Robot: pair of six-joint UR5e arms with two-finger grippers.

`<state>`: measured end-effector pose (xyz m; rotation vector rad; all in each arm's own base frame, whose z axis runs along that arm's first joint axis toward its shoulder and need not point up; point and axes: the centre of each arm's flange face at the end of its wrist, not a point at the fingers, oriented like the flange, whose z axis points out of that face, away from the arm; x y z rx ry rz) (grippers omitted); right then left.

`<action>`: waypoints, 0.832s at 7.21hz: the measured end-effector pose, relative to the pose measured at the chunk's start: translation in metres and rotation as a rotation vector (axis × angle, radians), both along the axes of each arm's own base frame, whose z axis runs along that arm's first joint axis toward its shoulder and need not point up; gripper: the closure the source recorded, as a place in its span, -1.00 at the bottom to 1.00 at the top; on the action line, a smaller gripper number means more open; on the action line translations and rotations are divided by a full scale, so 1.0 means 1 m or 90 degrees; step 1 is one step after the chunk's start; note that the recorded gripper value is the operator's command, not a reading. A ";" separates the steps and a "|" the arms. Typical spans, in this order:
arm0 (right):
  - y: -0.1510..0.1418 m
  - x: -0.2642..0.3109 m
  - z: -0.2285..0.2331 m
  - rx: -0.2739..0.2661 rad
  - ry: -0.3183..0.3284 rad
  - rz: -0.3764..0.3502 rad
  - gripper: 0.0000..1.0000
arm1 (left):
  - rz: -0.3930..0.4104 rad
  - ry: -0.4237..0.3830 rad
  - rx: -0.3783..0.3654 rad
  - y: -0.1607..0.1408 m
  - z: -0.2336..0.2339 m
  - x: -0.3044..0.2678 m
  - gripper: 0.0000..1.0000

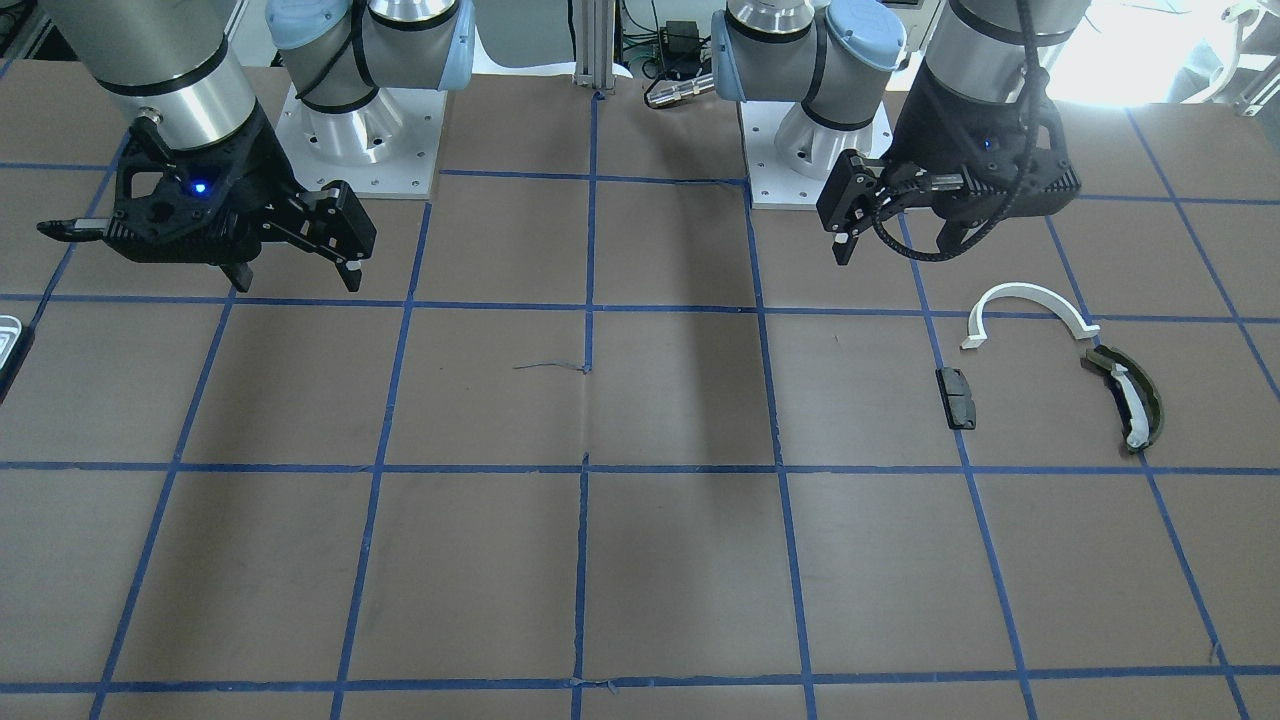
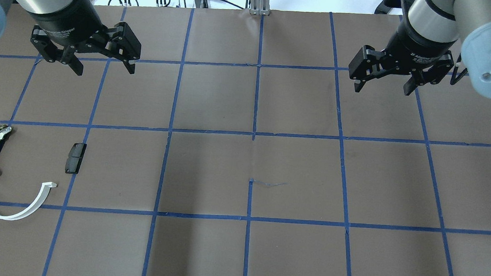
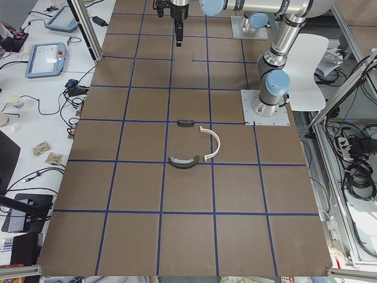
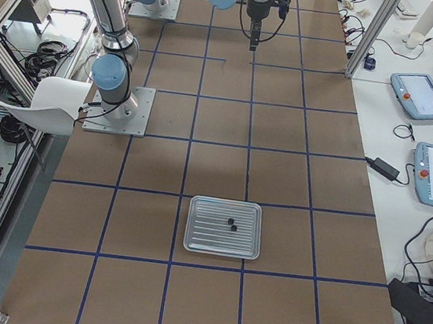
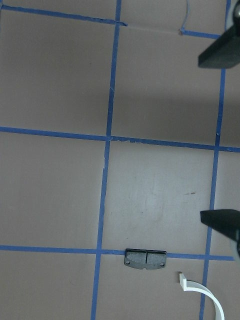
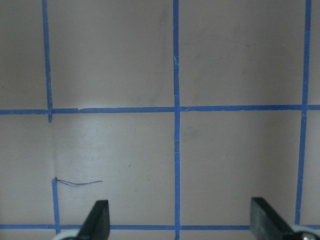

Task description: Place bearing gear from tray to pile

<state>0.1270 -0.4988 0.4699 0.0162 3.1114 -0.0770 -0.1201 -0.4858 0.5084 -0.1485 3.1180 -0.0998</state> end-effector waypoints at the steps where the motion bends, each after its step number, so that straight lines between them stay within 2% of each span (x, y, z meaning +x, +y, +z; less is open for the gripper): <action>1: 0.000 -0.001 -0.001 0.002 0.002 -0.005 -1.00 | 0.000 0.000 0.000 0.000 0.000 0.000 -1.00; 4: -0.019 -0.002 0.000 -0.042 0.010 0.000 -1.00 | 0.000 0.000 0.000 0.000 0.000 0.000 -1.00; 6: -0.031 -0.015 -0.007 -0.044 0.086 0.008 -1.00 | -0.001 0.000 0.000 0.000 0.000 0.000 -1.00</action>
